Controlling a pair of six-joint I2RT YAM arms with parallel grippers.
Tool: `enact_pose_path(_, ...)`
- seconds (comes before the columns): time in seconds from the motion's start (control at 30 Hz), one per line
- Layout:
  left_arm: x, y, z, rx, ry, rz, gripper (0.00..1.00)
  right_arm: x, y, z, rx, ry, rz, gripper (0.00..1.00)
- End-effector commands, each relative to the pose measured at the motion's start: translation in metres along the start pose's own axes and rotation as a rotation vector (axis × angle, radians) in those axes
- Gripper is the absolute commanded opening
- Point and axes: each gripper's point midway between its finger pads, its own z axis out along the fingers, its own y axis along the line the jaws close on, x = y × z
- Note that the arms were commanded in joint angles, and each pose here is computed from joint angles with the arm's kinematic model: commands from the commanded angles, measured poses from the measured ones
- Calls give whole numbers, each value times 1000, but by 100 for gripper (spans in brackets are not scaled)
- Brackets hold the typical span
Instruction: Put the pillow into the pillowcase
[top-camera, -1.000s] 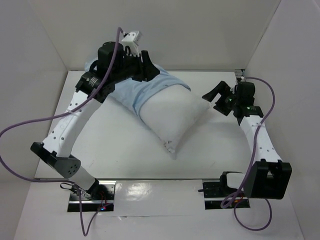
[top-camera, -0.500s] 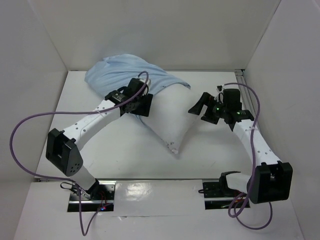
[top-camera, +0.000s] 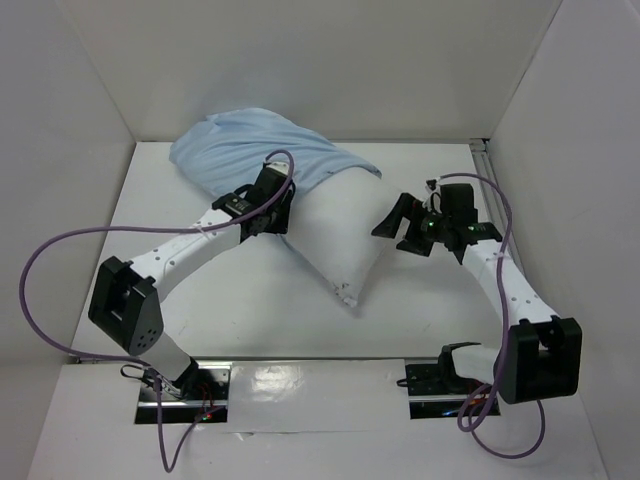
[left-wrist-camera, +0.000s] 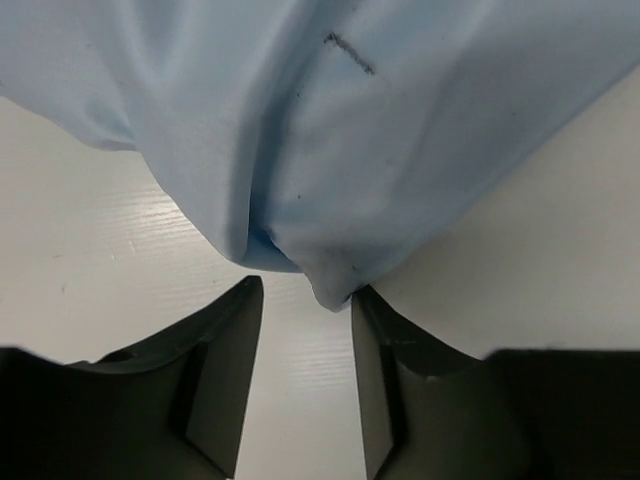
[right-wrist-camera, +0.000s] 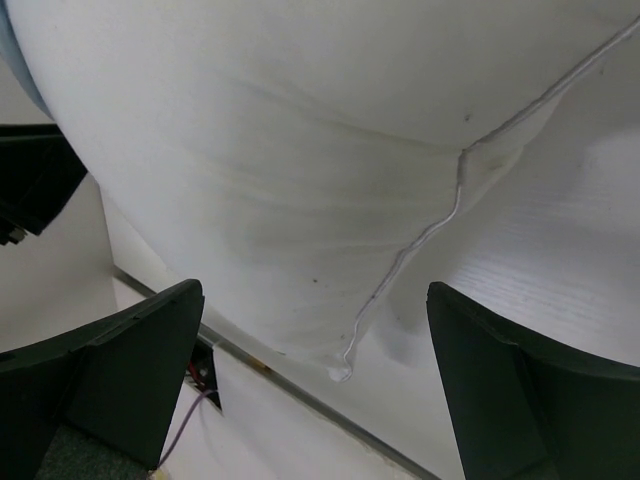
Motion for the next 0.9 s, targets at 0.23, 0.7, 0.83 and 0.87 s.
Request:
enact_pose_path(0.23, -15, -7, 14, 29, -27, -53, 0, 39, 5, 33, -96, 124, 7, 100)
enact_pose_path(0.7, -146, -221, -205, 952, -232, 92, 0, -137, 146, 28, -437, -179, -173, 0)
enact_pose_path(0.83, -165, -217, -233, 1048, -228, 40, 0, -132, 153, 13, -422, -208, -190, 0)
enact_pose_path(0.87, -161, -219, -232, 1059, -211, 35, 0, -119, 162, 8, -447, -208, -196, 0)
